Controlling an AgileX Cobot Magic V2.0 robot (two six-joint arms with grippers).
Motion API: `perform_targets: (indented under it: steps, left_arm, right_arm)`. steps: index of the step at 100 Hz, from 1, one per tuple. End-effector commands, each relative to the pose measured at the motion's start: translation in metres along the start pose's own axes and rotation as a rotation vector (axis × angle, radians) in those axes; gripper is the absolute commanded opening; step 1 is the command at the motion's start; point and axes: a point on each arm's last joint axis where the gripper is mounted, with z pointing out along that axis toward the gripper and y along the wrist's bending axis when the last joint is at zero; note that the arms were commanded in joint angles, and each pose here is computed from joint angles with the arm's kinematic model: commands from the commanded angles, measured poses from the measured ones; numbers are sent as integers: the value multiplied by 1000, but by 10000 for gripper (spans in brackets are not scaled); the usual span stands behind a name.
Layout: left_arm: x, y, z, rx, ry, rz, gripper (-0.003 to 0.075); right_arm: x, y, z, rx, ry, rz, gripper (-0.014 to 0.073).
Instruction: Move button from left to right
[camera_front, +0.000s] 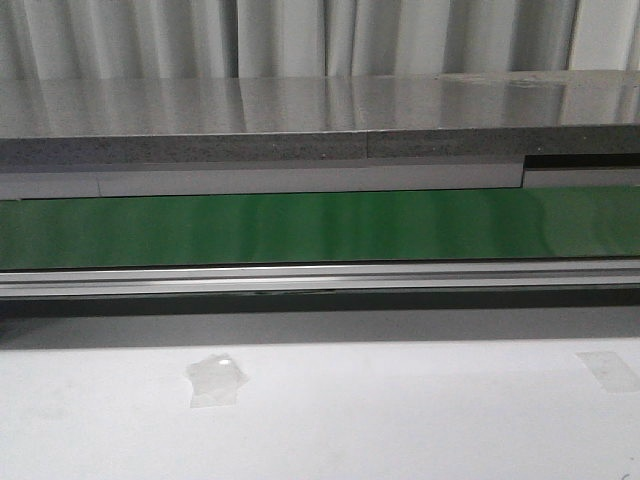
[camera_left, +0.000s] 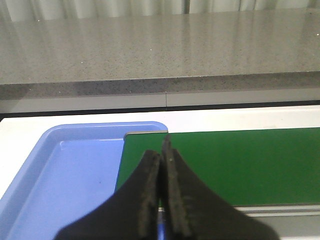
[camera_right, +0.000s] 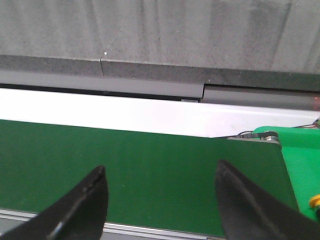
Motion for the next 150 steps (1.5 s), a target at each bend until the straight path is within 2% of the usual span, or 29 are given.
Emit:
perform_targets:
  steps: [1, 23, 40, 49, 131, 150]
  left_arm:
    - [-14, 3, -2, -27, -81, -18, -20]
    - [-14, 3, -2, -27, -81, -18, -20]
    - [-14, 3, -2, -27, -81, -18, -20]
    - [-14, 3, -2, -27, -81, -18, -20]
    - [-14, 3, -2, -27, -81, -18, -20]
    - [-14, 3, -2, -27, -81, -18, -20]
  right_arm:
    - [-16, -1, -18, 11, -167, 15, 426]
    - [-13, 1, -44, -6, -197, 20, 180]
    - [-11, 2, -46, -13, -175, 19, -23]
    - [-11, 2, -46, -13, -174, 19, -104]
    - [-11, 2, -46, -13, -175, 19, -101]
    - [-3, 1, -47, -9, -181, 18, -101]
